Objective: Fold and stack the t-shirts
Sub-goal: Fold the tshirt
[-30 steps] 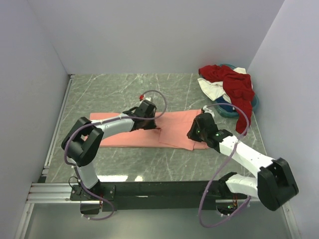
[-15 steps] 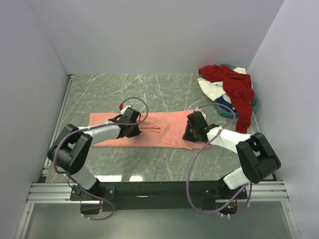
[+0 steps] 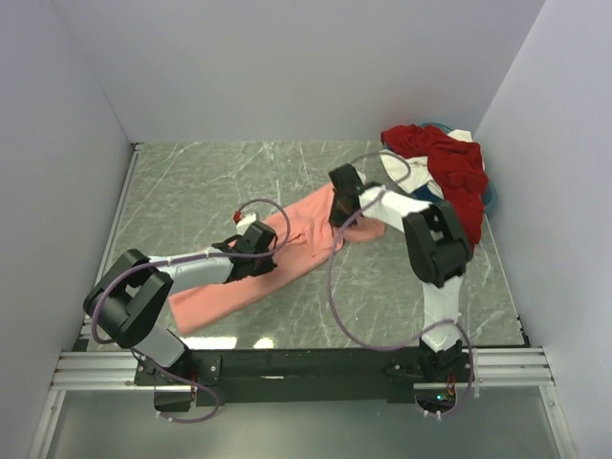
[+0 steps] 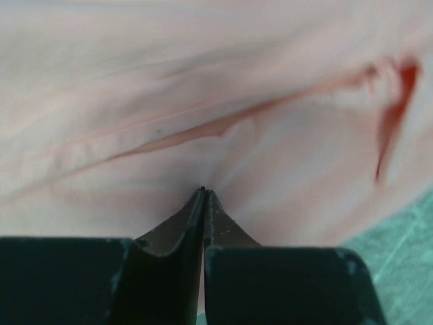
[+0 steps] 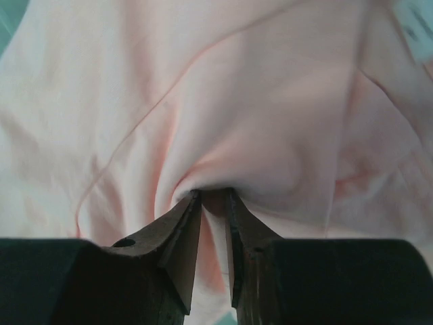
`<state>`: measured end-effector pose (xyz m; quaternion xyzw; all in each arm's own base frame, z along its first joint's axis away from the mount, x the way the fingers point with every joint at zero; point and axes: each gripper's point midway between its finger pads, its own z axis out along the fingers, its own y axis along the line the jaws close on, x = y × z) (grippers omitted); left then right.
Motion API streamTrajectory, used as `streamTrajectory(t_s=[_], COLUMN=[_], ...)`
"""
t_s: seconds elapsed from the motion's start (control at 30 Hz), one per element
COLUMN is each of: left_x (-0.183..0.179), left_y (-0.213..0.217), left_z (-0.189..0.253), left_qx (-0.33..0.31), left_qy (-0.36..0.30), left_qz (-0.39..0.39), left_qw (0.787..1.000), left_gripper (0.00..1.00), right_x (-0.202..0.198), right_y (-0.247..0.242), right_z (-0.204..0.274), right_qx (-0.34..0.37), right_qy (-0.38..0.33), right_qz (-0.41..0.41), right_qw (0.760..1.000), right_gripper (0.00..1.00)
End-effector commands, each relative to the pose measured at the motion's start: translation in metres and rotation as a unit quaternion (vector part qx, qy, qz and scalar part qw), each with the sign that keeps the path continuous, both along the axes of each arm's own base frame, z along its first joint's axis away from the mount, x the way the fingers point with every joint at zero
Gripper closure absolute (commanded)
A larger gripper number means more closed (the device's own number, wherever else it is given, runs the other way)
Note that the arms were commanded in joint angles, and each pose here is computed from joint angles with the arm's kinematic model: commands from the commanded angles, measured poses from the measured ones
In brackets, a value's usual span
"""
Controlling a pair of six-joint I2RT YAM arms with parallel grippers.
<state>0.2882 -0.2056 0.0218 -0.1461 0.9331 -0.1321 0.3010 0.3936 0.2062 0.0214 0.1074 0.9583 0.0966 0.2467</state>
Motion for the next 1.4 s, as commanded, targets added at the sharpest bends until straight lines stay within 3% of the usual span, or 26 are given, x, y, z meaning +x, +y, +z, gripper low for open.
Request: streamTrajectory(t_s=[0.0, 0.07, 0.17, 0.33, 0.6, 0.83, 0.87, 0.93, 0.97, 1.03, 1.07, 1.37], left_x=[-0.032, -0.036, -0.039, -0.016, 0.017, 0.013, 0.009, -0.003, -0.008, -0.019, -0.027, -0.053], left_y=[-0.009, -0.024, -0.052, -0.1, -0.13, -0.103, -0.099, -0.088, -0.086, -0.08, -0.084, -0.095], left_z=[-0.008, -0.006, -0.002, 0.02, 0.061, 0.071, 0.068, 0.058, 0.055, 0.048, 0.047, 0.019], left_qx=[-0.005, -0.036, -0.064, -0.113, -0.119, -0.075, -0.069, -0.056, -0.054, -0.058, -0.066, -0.05], left_qy=[0.032, 0.033, 0.035, 0.024, -0.013, -0.035, -0.032, -0.02, -0.017, -0.01, -0.002, 0.038], left_qz=[-0.006, -0.003, -0.014, -0.041, -0.062, -0.057, -0.06, -0.067, -0.075, -0.083, -0.102, -0.114], left_qw=[0.999, 0.999, 0.997, 0.992, 0.991, 0.995, 0.995, 0.996, 0.996, 0.995, 0.993, 0.991], left_gripper=[0.91, 0.91, 0.91, 0.87, 0.77, 0.73, 0.74, 0.76, 0.78, 0.8, 0.81, 0.84], right_x=[0.04, 0.047, 0.094, 0.133, 0.162, 0.119, 0.103, 0.089, 0.072, 0.059, 0.043, 0.018], right_y=[-0.009, -0.004, 0.022, 0.046, 0.057, 0.043, 0.041, 0.039, 0.035, 0.042, 0.044, 0.05], right_z=[-0.001, -0.018, 0.003, 0.016, 0.091, 0.163, 0.141, 0.152, 0.126, 0.131, 0.11, 0.038], right_qx=[-0.063, -0.082, -0.069, -0.053, -0.019, 0.019, 0.017, 0.031, 0.027, 0.057, 0.057, 0.028], right_qy=[0.01, 0.039, 0.005, -0.031, -0.124, -0.156, -0.126, -0.138, -0.11, -0.121, -0.097, -0.026], right_qz=[0.01, 0.035, 0.067, 0.117, 0.122, 0.092, 0.096, 0.088, 0.087, 0.091, 0.093, 0.097], right_qw=[0.998, 0.995, 0.995, 0.991, 0.985, 0.983, 0.987, 0.986, 0.99, 0.987, 0.989, 0.995], right_gripper=[0.72, 0.72, 0.72, 0.68, 0.55, 0.55, 0.55, 0.55, 0.55, 0.55, 0.55, 0.61])
